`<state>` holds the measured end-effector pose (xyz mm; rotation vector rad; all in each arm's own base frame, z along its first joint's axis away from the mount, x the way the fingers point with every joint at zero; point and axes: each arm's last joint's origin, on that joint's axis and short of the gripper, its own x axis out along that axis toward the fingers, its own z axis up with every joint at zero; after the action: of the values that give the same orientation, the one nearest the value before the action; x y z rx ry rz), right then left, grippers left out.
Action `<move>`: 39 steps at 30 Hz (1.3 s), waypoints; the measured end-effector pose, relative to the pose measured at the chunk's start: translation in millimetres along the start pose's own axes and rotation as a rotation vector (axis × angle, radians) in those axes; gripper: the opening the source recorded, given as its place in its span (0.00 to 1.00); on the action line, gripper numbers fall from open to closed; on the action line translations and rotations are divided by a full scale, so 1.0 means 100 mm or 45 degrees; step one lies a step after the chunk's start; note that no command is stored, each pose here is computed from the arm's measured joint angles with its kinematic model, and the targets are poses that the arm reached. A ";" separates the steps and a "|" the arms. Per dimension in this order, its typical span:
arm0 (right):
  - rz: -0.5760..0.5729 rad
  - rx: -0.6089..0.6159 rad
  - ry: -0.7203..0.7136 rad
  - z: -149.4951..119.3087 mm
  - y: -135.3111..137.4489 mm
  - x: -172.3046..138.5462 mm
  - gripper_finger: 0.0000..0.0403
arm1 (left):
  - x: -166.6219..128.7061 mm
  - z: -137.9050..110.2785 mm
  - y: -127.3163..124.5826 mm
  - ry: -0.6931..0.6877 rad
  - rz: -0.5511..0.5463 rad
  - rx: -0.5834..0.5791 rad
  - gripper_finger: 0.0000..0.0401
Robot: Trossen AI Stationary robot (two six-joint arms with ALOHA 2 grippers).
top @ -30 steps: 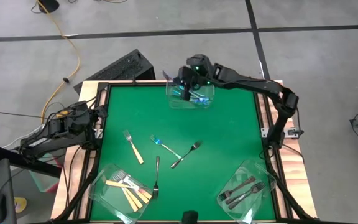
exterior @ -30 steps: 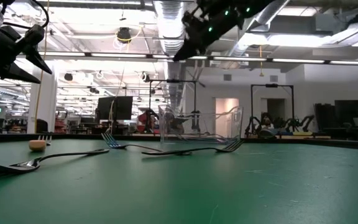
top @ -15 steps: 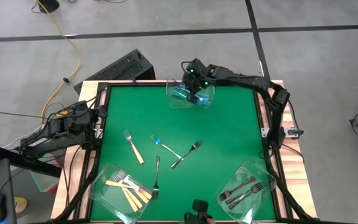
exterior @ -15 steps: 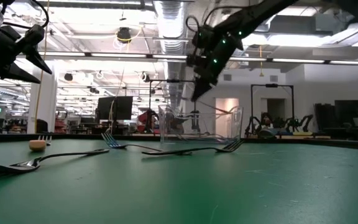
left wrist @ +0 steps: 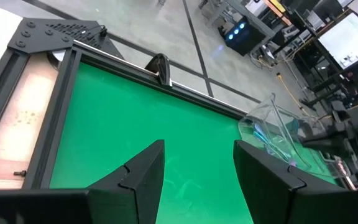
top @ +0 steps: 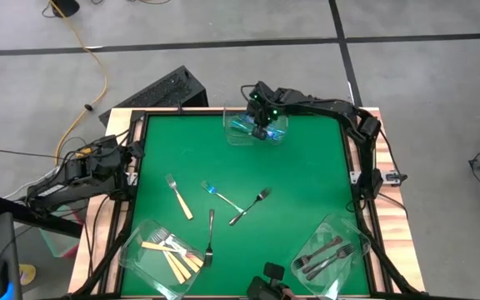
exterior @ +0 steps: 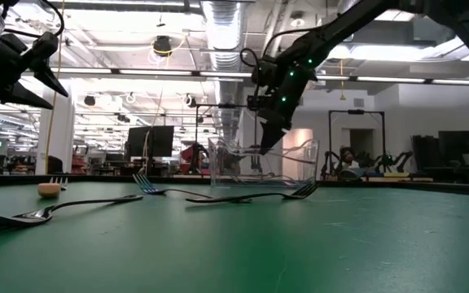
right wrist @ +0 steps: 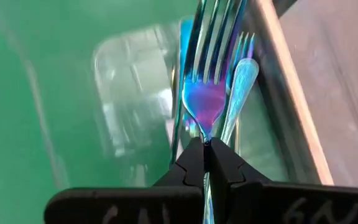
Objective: Sort silverware by color (type)
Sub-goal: Put the blue fork into the top transparent bin, then put the black fork into the bottom right transparent bin
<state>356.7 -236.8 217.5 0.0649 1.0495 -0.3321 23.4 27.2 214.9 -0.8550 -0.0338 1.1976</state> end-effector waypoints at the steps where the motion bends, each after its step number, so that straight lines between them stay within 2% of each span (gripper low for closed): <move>1: 0.005 0.016 -0.015 0.00 -0.03 0.00 0.04 | 0.00 0.00 0.00 0.000 0.000 0.000 0.44; 11: 0.018 0.043 -0.007 -0.04 -0.13 -0.01 0.12 | 0.00 0.00 0.00 -0.001 0.001 0.000 0.44; 26: 0.059 0.030 -0.079 0.01 -0.13 -0.03 0.15 | 0.00 0.00 0.00 0.000 0.000 0.000 0.44; 39: 0.033 -0.024 -0.261 0.48 -0.06 -0.48 0.17 | 0.00 0.00 0.00 0.000 0.000 0.001 0.44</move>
<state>373.5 -241.2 283.4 0.0264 0.8480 -0.2987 23.4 27.2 214.8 -0.8546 -0.0335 1.1978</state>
